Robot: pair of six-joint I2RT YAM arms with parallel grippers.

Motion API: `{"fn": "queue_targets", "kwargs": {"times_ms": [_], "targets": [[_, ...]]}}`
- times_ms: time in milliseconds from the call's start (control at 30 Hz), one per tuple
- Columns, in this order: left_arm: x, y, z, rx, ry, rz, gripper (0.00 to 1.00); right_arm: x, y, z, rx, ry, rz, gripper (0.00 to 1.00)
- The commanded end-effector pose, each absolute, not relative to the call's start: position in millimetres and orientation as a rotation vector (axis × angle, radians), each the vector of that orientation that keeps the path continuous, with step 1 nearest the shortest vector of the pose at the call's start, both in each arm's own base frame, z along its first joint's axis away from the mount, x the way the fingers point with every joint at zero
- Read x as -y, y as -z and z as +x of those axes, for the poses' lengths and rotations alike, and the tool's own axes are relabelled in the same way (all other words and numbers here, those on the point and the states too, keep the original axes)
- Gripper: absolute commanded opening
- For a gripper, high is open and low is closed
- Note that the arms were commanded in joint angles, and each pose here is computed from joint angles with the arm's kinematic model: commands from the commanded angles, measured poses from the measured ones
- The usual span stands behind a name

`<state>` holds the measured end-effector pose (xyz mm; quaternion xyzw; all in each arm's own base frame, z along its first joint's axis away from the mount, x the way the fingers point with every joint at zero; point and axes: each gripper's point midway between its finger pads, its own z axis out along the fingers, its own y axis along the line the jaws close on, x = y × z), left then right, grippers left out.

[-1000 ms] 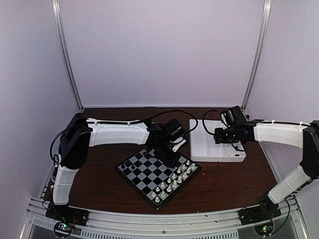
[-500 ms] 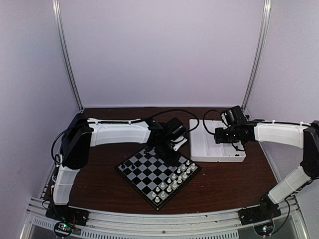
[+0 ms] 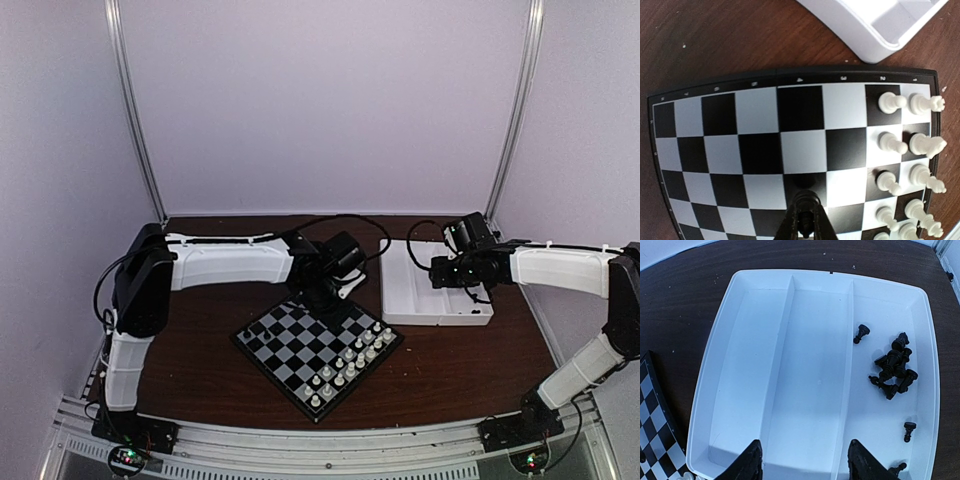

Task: Set up the chess pieces on the board
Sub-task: Pick up the chess piece from the chessboard, then place the chess piece on the chessboard.

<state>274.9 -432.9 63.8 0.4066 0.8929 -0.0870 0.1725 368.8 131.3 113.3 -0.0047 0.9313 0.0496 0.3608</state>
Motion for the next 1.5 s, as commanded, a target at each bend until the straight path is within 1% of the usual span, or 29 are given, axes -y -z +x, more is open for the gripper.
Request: {"fn": "queue_targets", "kwargs": {"times_ms": [0,167,333,600,1167,1467], "targets": [[408.3,-90.4,294.3,-2.505,0.221,1.073,0.06,-132.1,-120.8,373.6,-2.379,-0.145,-0.007,0.58],[377.3,-100.3,312.7,-2.525,0.18,0.969,0.07,-132.3,-121.1,372.8,-2.377,-0.15,-0.007,0.57],[342.8,-104.7,321.0,-2.537,0.135,0.88,0.07,-131.9,-121.3,372.6,-2.376,-0.148,-0.007,0.57],[294.1,-103.5,316.7,-2.57,0.09,0.776,0.06,-135.0,-119.5,374.1,-2.378,-0.168,0.0,0.57],[261.9,-89.3,292.1,-2.627,0.066,0.721,0.06,-138.5,-114.9,375.7,-2.383,-0.192,0.01,0.57],[260.6,-78.0,286.0,-2.637,0.098,0.71,0.06,-139.1,-114.7,374.7,-2.387,-0.198,0.01,0.57]]}}
